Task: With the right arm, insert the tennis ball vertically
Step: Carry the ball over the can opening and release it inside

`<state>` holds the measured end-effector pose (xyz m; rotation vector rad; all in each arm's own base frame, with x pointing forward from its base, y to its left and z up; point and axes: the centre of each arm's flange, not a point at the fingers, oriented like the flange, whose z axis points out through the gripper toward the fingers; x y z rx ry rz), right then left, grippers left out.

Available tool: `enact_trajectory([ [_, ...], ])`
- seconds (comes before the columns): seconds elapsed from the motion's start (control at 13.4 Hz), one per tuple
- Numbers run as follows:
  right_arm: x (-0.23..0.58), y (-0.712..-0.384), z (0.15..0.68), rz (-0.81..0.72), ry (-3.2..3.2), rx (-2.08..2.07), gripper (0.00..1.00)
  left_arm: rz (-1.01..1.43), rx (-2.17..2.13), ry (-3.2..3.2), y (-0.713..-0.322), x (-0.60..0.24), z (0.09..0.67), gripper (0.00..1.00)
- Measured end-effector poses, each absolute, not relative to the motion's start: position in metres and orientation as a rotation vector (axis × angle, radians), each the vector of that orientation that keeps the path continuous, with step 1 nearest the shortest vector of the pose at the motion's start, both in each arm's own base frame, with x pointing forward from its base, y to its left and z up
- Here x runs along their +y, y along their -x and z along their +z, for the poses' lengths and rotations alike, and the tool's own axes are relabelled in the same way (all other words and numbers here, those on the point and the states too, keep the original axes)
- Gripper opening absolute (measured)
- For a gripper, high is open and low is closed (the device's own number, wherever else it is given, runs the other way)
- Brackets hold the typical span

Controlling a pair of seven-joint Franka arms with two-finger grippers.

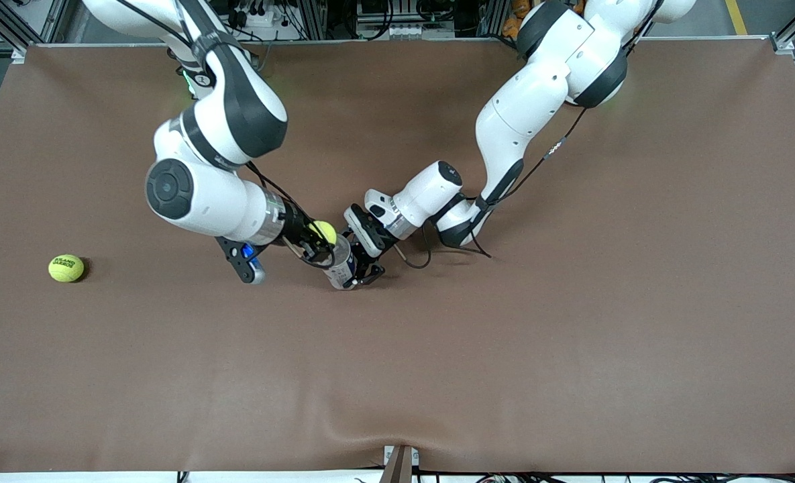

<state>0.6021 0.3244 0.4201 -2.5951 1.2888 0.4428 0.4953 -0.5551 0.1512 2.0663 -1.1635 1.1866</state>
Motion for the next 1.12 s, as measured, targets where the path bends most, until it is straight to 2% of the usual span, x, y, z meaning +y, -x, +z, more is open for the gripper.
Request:
enact_trajectory([
  [0.45,0.326,-0.610,0.399,0.427,2.580,1.319,0.66,1.186,-1.165,-2.066,-0.495,-0.555,0.151,0.80],
  [0.52,0.327,-0.610,0.397,0.430,2.581,1.322,0.72,1.186,-1.166,-2.065,-0.494,-0.556,0.151,0.80],
  [0.67,0.331,-0.608,0.395,0.434,2.586,1.319,0.94,1.186,-1.168,-2.065,-0.494,-0.556,0.151,0.80],
  [0.75,0.334,-0.607,0.396,0.433,2.587,1.315,1.00,1.186,-1.169,-2.064,-0.494,-0.557,0.151,0.80],
  [1.12,0.322,-0.616,0.426,0.426,2.573,1.334,1.00,1.186,-1.169,-2.064,-0.493,-0.557,0.151,0.80],
])
